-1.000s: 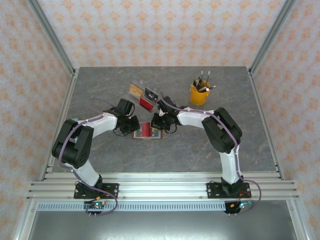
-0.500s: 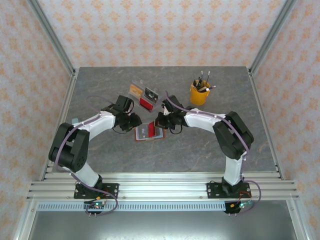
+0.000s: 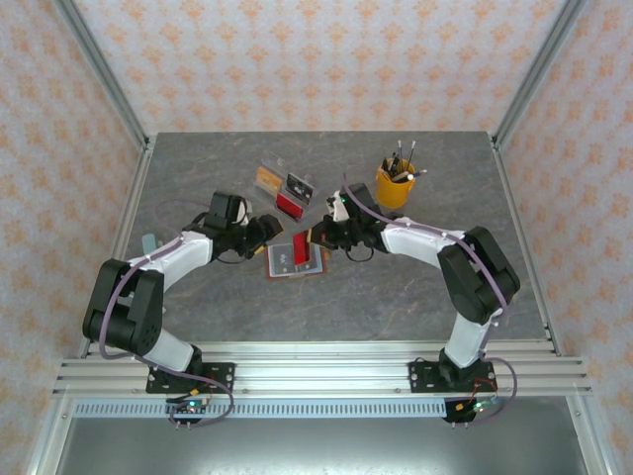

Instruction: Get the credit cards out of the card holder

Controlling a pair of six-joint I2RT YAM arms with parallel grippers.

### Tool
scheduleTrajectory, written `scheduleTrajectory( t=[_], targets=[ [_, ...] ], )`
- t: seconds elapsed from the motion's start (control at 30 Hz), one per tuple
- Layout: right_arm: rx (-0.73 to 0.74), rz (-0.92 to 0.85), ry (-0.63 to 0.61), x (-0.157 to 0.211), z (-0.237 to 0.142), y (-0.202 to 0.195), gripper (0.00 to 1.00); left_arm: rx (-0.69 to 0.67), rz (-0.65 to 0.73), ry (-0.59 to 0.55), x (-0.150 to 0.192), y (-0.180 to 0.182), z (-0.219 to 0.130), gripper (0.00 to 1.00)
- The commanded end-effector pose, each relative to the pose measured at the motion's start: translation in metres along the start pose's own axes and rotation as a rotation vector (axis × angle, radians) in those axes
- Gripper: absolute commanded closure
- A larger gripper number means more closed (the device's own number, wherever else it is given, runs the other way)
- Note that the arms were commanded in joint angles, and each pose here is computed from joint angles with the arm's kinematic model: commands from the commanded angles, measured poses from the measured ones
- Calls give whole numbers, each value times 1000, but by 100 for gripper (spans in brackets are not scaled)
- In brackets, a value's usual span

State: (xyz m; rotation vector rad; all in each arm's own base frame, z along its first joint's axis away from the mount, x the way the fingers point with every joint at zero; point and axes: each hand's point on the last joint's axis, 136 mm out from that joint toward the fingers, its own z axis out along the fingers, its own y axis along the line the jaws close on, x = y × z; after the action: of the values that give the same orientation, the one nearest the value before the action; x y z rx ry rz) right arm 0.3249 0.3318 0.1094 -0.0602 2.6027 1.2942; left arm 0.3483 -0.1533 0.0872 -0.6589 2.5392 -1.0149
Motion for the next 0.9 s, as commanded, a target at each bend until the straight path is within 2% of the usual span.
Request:
scheduleTrajectory(
  t=[0.0, 0.13, 0.6, 0.8, 0.87],
  targets=[
    [-143, -36, -42, -12, -17, 33, 100, 193, 42, 13, 2, -37, -8, 24],
    [-223, -25, -63, -21, -26, 45, 100, 298, 45, 27, 6, -52, -11, 18],
    [-402, -8, -37, -35, -41, 85, 100, 496, 78, 40, 10, -92, -30, 18],
    [-431, 16, -38, -40, -39, 89, 100, 512, 105, 34, 12, -99, -35, 25],
    [-437, 23, -42, -42, -39, 89, 100, 508, 114, 33, 14, -96, -35, 31]
  ],
)
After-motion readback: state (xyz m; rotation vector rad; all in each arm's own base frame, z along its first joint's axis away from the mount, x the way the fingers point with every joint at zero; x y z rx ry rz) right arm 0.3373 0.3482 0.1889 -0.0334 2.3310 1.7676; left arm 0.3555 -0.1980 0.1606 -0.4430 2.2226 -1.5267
